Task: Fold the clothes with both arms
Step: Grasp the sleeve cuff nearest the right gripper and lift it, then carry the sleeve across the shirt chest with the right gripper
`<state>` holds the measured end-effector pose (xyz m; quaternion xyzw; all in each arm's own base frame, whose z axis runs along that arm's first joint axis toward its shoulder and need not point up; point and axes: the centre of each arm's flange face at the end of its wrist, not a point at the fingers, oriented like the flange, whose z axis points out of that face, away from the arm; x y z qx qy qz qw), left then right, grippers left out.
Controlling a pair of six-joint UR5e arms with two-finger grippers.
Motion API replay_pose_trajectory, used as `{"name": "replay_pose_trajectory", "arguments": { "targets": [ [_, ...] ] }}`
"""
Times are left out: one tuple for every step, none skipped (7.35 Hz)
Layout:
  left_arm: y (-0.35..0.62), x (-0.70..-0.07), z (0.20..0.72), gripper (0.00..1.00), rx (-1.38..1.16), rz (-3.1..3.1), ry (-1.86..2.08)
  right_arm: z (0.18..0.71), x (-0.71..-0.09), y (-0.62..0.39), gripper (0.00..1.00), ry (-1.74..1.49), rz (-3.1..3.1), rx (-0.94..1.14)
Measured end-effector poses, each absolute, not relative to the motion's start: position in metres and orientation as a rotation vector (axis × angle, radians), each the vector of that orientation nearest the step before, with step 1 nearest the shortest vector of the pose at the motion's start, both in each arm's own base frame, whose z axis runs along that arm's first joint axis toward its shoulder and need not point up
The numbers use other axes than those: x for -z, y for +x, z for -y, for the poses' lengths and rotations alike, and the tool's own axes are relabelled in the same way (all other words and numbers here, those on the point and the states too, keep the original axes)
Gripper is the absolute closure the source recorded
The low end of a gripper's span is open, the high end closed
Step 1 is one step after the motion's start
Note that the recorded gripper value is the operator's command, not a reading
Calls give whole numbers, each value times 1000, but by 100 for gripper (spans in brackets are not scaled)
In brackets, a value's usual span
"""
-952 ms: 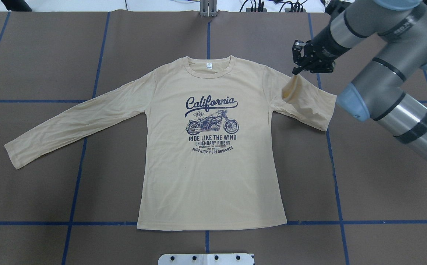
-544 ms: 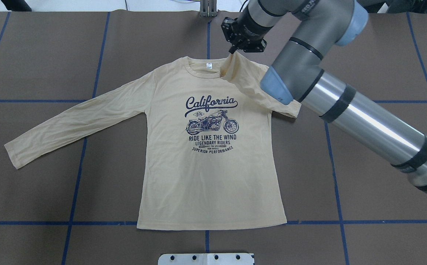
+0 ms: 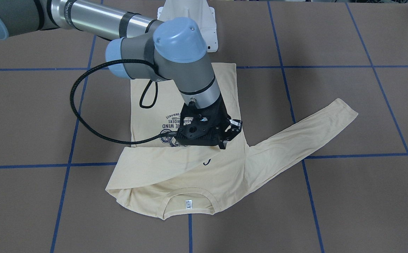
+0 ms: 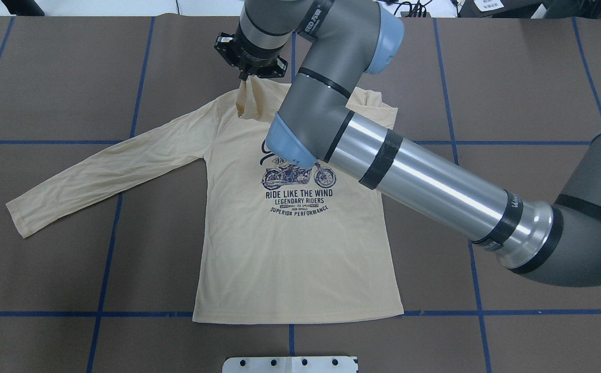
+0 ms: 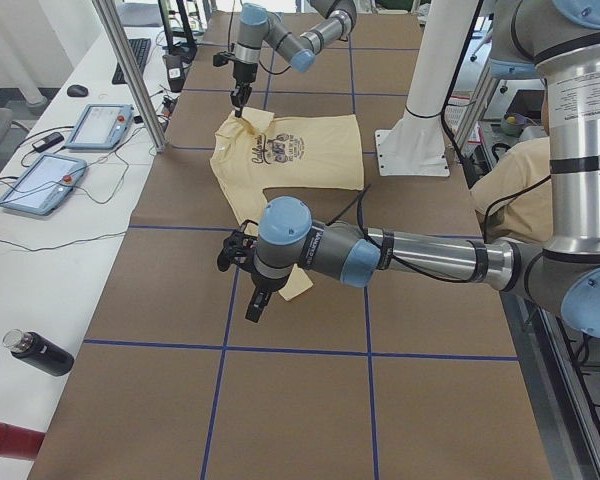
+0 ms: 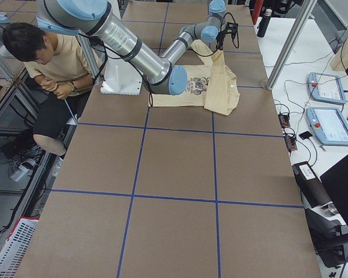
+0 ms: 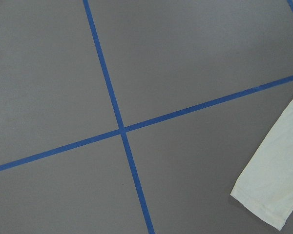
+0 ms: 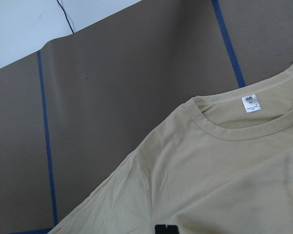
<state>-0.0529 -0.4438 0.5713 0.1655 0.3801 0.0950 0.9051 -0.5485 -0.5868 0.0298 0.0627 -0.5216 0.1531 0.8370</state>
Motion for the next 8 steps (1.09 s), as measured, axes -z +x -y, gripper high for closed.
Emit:
{"name": "replay_pose_trajectory", "arguments": {
  "targets": [
    [-53, -572, 444, 1, -196, -785, 341, 573, -24, -568, 100, 153, 1097, -309],
    [-53, -572, 444, 1, -196, -785, 340, 562, -22, -582, 100, 165, 1091, -299],
    [-53, -573, 444, 1, -196, -786, 339, 554, -20, -594, 100, 176, 1089, -291],
    [-53, -573, 444, 1, -196, -786, 339, 552, -19, -608, 90, 188, 1090, -284],
    [-53, -573, 445, 1, -196, -787, 339, 551, -20, -622, 70, 197, 1092, -280],
    [-53, -573, 445, 1, -196, -787, 339, 551, -21, -630, 61, 205, 1092, -281],
    [-53, -572, 445, 1, -196, -789, 339, 553, -18, -636, 53, 206, 1091, -284],
    [-52, -572, 445, 1, -197, -794, 340, 559, -12, -645, 24, 210, 1097, -286]
  ]
}}
